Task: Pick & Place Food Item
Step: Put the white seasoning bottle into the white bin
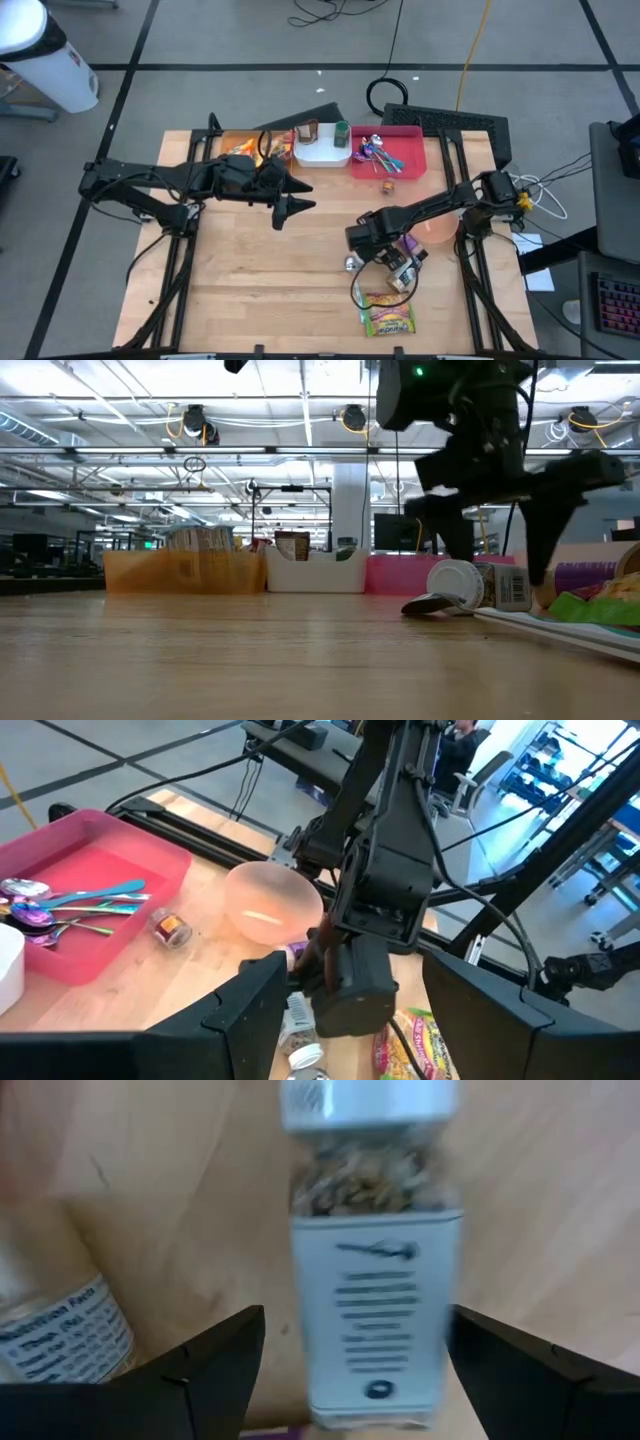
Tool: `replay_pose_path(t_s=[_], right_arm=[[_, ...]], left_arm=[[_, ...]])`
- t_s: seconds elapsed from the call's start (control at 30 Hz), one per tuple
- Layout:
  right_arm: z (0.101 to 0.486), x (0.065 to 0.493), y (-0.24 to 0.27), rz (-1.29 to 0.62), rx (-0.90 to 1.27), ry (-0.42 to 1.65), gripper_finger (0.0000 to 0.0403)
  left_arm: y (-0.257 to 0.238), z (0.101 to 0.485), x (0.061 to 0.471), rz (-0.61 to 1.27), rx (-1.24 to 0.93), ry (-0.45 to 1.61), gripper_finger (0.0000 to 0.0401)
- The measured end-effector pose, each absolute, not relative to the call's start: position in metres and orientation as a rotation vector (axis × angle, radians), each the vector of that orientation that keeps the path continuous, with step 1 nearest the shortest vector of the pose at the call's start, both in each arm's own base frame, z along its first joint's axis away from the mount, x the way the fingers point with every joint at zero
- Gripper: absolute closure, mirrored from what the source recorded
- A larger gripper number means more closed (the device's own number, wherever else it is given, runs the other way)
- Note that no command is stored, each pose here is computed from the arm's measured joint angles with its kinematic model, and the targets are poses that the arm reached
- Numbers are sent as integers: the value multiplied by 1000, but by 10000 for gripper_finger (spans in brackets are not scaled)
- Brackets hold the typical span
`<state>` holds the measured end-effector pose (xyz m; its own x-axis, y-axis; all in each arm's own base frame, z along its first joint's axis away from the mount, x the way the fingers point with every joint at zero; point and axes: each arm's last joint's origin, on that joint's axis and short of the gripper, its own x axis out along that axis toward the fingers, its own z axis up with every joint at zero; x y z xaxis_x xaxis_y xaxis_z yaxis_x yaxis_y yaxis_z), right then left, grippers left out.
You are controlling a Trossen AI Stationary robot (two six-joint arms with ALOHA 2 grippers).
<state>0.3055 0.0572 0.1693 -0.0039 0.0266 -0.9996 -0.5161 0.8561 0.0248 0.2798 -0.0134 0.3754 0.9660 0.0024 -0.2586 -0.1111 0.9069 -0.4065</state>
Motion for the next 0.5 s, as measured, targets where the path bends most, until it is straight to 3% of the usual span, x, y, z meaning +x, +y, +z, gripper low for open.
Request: replay_pose_path(t_s=[0.5], right_arm=[[152, 300, 56, 394, -354, 1518, 120]], left_arm=[[-11, 375, 280, 117, -389, 247, 158]])
